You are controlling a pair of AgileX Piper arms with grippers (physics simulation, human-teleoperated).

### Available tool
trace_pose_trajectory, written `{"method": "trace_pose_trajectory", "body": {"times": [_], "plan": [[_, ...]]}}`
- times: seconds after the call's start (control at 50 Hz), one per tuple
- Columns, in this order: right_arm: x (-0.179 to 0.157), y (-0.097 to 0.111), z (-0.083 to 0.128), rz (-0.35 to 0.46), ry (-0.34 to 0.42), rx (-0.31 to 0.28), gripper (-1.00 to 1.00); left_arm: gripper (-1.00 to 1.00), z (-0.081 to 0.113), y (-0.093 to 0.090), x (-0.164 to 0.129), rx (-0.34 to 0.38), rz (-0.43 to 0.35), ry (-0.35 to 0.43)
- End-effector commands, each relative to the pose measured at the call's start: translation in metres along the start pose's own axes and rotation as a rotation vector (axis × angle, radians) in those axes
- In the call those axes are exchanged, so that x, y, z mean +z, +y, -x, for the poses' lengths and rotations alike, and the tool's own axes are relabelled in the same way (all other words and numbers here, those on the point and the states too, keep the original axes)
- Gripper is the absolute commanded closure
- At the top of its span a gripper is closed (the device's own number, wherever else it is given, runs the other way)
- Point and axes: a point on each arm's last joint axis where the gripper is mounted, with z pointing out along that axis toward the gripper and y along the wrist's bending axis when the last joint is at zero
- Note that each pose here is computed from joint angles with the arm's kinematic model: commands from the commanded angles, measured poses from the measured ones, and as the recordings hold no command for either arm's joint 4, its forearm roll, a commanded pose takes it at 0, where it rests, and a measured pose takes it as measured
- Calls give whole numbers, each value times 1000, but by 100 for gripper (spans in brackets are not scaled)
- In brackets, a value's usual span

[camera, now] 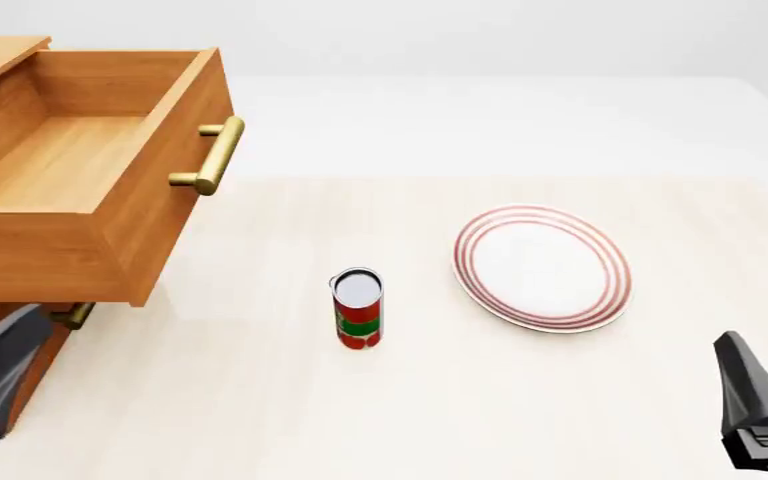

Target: Put the bowl in the top drawer of the cabinet.

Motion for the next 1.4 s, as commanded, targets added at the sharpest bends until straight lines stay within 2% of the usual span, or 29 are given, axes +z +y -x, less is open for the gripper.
{"method": "trace_pose_trajectory", "body": {"times": [0.02,0.3,0.5,0.54,0.78,0.92,1.1,1.4], "plan": [[0,0,0,0,0,0,-100,-100,11,-7,5,-26,-89,56],[0,0,0,1,0,-1,-100,-100,12,-18,24,-77,-202,136],[0,0,1,2,-1,-2,-100,-100,10,-26,36,-103,-257,176],[0,0,1,2,-1,-3,-100,-100,8,-32,43,-121,-288,197],[0,0,0,0,0,0,-100,-100,6,-44,54,-145,-349,236],[0,0,0,0,0,0,-100,-100,0,-53,62,-178,-383,292],[0,0,0,0,0,0,-100,-100,0,-64,71,-159,-419,321],[0,0,0,0,0,0,-100,-100,2,-93,87,-141,-510,385]]}}
